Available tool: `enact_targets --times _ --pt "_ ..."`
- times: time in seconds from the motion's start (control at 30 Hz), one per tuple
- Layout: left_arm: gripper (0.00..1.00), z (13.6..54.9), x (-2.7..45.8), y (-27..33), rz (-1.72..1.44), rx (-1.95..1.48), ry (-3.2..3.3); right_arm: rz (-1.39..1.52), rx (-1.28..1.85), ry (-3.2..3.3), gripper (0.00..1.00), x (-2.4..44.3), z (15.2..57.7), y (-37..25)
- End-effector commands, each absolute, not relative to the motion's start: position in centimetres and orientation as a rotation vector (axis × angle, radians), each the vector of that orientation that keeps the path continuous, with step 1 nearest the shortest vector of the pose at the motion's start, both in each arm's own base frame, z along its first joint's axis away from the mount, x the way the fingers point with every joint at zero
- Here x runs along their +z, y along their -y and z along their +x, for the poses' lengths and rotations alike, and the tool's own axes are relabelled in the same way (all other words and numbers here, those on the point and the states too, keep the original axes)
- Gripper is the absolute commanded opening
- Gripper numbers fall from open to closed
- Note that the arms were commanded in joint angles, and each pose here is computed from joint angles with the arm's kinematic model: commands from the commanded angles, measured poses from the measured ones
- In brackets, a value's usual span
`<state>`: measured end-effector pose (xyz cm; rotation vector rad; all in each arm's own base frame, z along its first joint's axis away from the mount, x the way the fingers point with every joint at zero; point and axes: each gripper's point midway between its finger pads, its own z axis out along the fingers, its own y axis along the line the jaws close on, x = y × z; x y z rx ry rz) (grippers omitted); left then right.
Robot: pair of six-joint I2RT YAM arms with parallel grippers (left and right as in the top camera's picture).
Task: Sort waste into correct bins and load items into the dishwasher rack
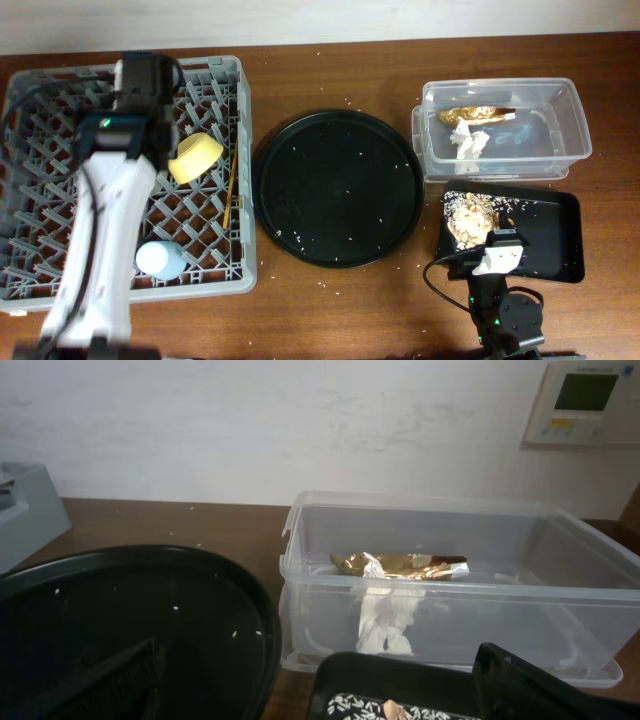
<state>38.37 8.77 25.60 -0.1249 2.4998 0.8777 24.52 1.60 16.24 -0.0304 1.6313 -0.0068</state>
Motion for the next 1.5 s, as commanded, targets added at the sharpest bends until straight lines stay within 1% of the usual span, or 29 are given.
enact_targets --times 0.0,0.07,0.1,0.13,0.2,0.23,0.3,0.37,0.47,0.53,0.63,0.8,0.93,1.47 --pt "0.99 34.2 29.2 -1.4 -0.094 0.197 -2.49 -0.03 -0.017 -1.635 0.98 15.9 24.5 -1.4" --pt "0.99 29.5 32.3 4.4 0.058 -0.245 -2.44 -0.03 -0.018 -1.635 0.99 15.9 24.5 -1.4" --pt "0.99 28.1 33.2 4.8 0.11 -0.269 -2.418 -0.03 -0.017 -1.635 0.98 15.9 24.5 -1.4" --pt "0.99 27.2 33.7 3.5 0.117 -0.165 -2.395 -0.03 -0.017 -1.635 0.98 15.9 24.5 -1.4" --pt "0.99 24.5 33.2 3.6 0.14 -0.139 -2.449 -0.03 -0.017 -1.635 0.98 15.9 24.5 -1.4" --pt "0.99 24.7 33.9 3.4 0.144 -0.106 -2.406 -0.03 -0.017 -1.635 0.98 15.9 24.5 -1.4" --pt "0.99 28.4 36.8 2.8 0.11 -0.026 -2.211 -0.03 -0.017 -1.635 0.98 15.9 24.5 -1.4" --pt "0.99 29.6 37.3 2.9 0.094 -0.028 -2.029 -0.03 -0.017 -1.635 0.98 15.9 24.5 -1.4" --pt "0.99 27.7 33.7 2.1 0.03 -0.051 -1.766 -0.03 -0.017 -1.635 0.98 15.9 24.5 -1.4" --pt "0.99 25.5 30.5 1.4 -0.023 -0.078 -1.619 -0.03 -0.017 -1.635 0.98 15.9 24.5 -1.4" --pt "0.99 23.6 25.6 1.1 -0.032 -0.079 -1.541 -0.03 -0.017 -1.635 0.98 15.9 24.5 -1.4" --pt "0.99 24.6 18.6 1.2 -0.077 -0.127 -1.527 -0.03 -0.017 -1.635 0.98 15.9 24.5 -1.4" --pt "0.99 24.6 15.7 1.2 -0.076 -0.114 -1.646 -0.03 -0.017 -1.635 0.98 15.9 24.5 -1.4" --pt "0.99 24.6 15.7 1.2 -0.076 -0.114 -1.649 -0.03 -0.017 -1.635 0.98 15.9 24.5 -1.4"
